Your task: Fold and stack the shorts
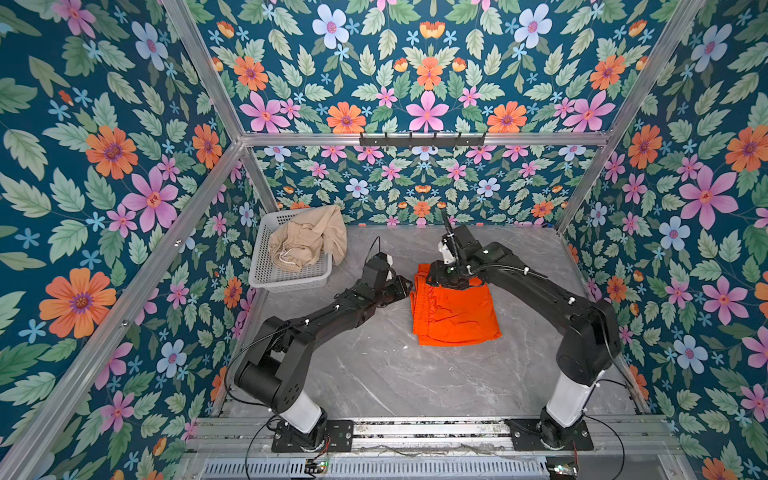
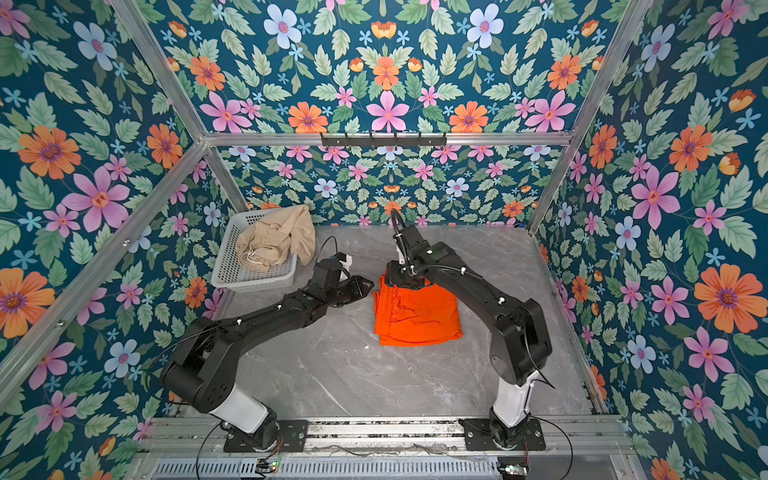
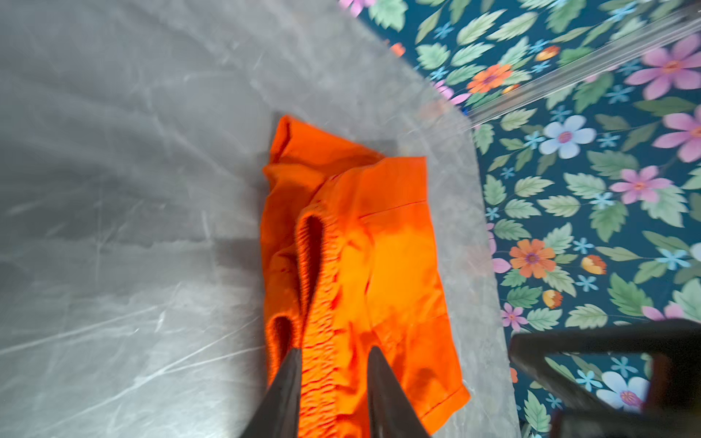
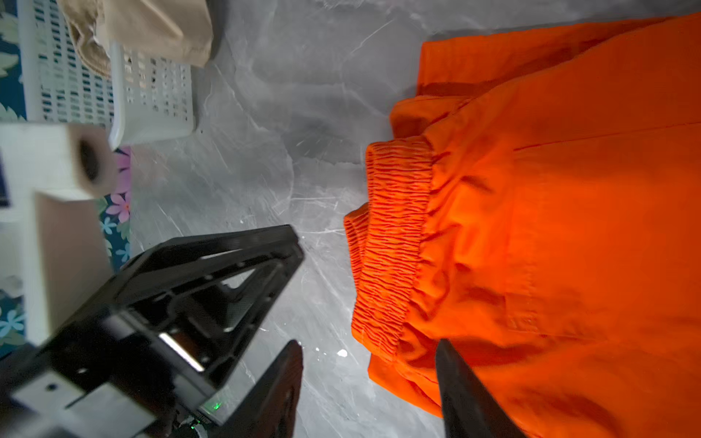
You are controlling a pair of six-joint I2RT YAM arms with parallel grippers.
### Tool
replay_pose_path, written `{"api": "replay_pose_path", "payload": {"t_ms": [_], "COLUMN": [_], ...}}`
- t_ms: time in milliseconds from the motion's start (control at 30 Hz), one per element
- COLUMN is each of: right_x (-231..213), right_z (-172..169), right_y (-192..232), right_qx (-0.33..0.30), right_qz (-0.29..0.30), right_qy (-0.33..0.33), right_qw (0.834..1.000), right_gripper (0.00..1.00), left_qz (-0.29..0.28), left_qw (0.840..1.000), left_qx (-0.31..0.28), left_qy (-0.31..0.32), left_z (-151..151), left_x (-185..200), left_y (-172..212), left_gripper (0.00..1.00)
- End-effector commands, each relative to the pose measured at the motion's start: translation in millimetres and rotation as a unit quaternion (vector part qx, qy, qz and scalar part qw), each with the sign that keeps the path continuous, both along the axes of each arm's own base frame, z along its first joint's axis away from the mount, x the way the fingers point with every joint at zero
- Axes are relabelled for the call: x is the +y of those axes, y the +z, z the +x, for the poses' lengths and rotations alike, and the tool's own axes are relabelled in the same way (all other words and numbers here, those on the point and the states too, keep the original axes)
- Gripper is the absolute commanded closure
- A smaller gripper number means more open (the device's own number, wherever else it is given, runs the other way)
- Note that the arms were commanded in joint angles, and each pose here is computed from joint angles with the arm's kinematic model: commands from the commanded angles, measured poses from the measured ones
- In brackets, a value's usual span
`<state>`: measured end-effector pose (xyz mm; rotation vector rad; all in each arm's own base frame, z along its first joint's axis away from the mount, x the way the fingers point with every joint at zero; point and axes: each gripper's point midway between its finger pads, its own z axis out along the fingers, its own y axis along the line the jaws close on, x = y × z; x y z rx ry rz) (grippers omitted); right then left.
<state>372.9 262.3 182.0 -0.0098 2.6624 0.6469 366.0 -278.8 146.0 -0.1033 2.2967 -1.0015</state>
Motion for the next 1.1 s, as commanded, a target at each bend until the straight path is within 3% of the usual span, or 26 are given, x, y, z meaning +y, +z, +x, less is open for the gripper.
{"api": "replay_pose_path", "payload": {"t_ms": [0, 133, 233, 433, 633, 900, 1067], "right_x": [-22.0, -47.6, -56.2, -91.1, -113.4, -133.0, -113.6], "right_z": [3.5, -0.1, -5.8, -22.7, -44.9, -63.6, -66.3], "right_y": [-6.8, -42.0, -59.2, -116.5, -142.3, -97.9, -53.7], "right_qx": [0.014, 0.051, 0.065, 0.126, 0.155, 0.111, 0.059], "right_qz": [0.056, 0.069, 0.066, 0.017, -0.009, -0.026, 0.057], "right_qy": [-0.043, -0.072, -0.074, -0.127, -0.145, -0.138, -0.112], "right_qw": [0.997, 0.994, 0.993, 0.984, 0.977, 0.984, 0.990], "right_gripper": [0.48, 0.50, 0.50, 0.50, 0.50, 0.48, 0.49], "left_qz": [-0.008, 0.003, 0.015, 0.055, 0.065, 0.060, 0.059], "left_qw": [0.999, 0.994, 0.994, 0.993, 0.991, 0.991, 0.991], "left_qx": [-0.013, 0.002, 0.022, 0.067, 0.097, 0.101, 0.099], "left_qy": [-0.050, -0.107, -0.105, -0.074, -0.061, -0.060, -0.063], "left_z": [-9.9, -13.0, -6.9, -1.0, -7.0, -8.3, -7.9], "left_x": [-29.9, -71.6, -77.4, -52.2, -39.2, -39.9, -41.1], "left_y": [9.0, -7.4, -35.4, -96.5, -130.0, -134.2, -132.4], "left_gripper": [0.72, 0.74, 0.77, 0.80, 0.81, 0.81, 0.80]}}
